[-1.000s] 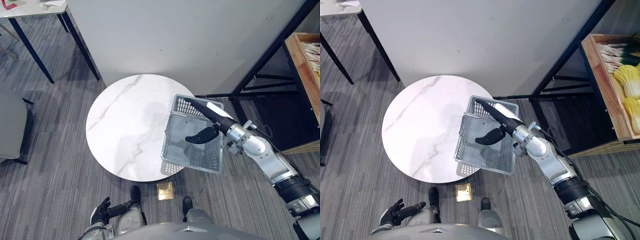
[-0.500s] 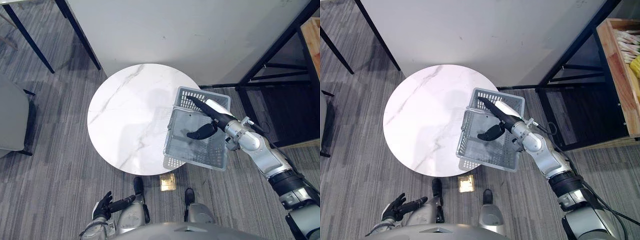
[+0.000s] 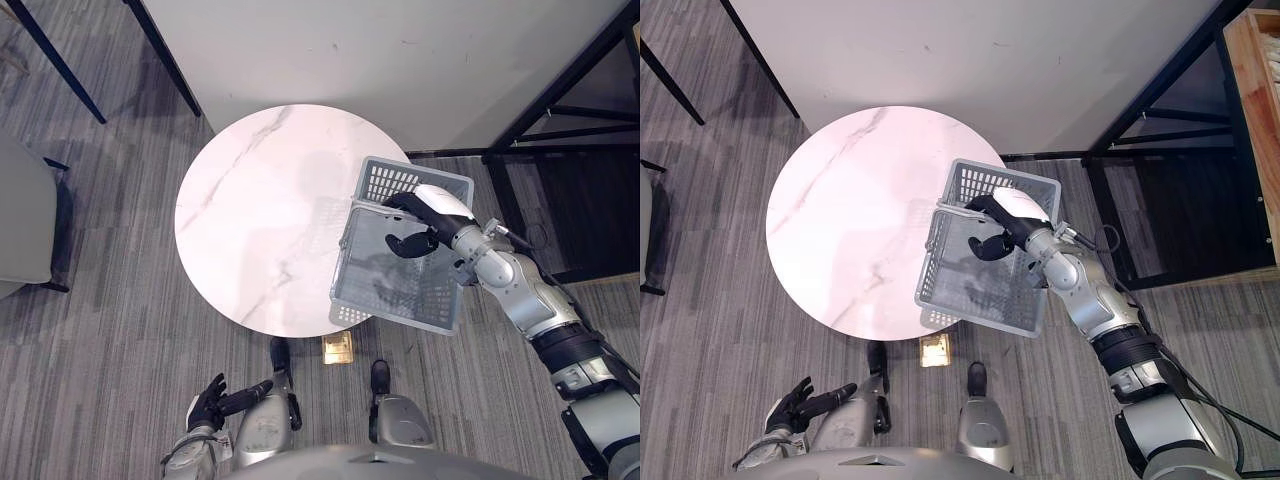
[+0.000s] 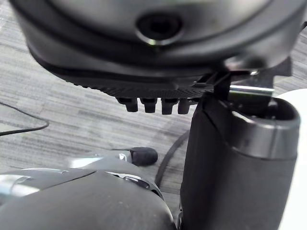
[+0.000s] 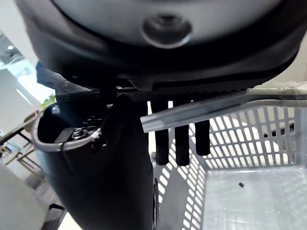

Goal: Pick vegetable in the basket

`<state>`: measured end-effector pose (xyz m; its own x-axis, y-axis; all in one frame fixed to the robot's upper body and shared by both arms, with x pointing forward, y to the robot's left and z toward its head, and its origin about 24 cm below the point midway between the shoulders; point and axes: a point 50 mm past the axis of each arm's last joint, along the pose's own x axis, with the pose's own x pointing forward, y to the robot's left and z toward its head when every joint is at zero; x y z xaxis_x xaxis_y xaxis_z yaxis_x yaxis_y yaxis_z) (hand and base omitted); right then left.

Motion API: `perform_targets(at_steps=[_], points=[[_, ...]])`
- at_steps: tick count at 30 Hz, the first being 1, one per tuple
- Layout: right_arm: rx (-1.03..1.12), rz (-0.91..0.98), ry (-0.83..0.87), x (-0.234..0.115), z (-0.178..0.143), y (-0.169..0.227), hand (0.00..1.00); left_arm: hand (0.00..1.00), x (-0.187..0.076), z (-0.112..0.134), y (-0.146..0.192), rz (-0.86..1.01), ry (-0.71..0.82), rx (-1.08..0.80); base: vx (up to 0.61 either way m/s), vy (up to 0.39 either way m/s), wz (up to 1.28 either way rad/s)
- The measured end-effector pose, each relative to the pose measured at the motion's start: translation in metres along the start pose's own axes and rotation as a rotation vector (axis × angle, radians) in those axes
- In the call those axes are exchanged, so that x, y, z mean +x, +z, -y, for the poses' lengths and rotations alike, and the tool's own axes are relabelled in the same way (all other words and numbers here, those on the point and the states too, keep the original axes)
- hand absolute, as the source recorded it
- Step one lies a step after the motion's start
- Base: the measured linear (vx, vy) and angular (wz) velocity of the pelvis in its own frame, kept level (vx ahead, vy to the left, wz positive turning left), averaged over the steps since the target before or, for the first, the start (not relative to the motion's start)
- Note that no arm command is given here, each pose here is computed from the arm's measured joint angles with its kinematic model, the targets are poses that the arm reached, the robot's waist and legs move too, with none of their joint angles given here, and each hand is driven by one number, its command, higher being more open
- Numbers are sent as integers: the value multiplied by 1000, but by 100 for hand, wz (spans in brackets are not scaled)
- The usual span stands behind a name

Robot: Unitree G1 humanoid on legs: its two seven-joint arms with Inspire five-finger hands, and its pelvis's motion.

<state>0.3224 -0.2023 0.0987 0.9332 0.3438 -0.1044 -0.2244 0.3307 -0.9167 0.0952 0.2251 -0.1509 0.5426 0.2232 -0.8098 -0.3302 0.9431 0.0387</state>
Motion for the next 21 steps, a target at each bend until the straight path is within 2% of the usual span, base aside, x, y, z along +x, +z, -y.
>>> perform_targets(at_steps=[6, 13, 21], points=[[-32, -23, 29, -7, -8, -5, 0, 100, 0, 0, 0, -3, 3, 0, -22, 4, 1], [-44, -68, 66, -37, -13, -21, 0, 100, 0, -4, 2, 0, 16, -4, -3, 2, 1], [16, -124, -101, -74, 13, -33, 0, 100, -4, -18, -8, -37, 67, -22, -10, 6, -6]])
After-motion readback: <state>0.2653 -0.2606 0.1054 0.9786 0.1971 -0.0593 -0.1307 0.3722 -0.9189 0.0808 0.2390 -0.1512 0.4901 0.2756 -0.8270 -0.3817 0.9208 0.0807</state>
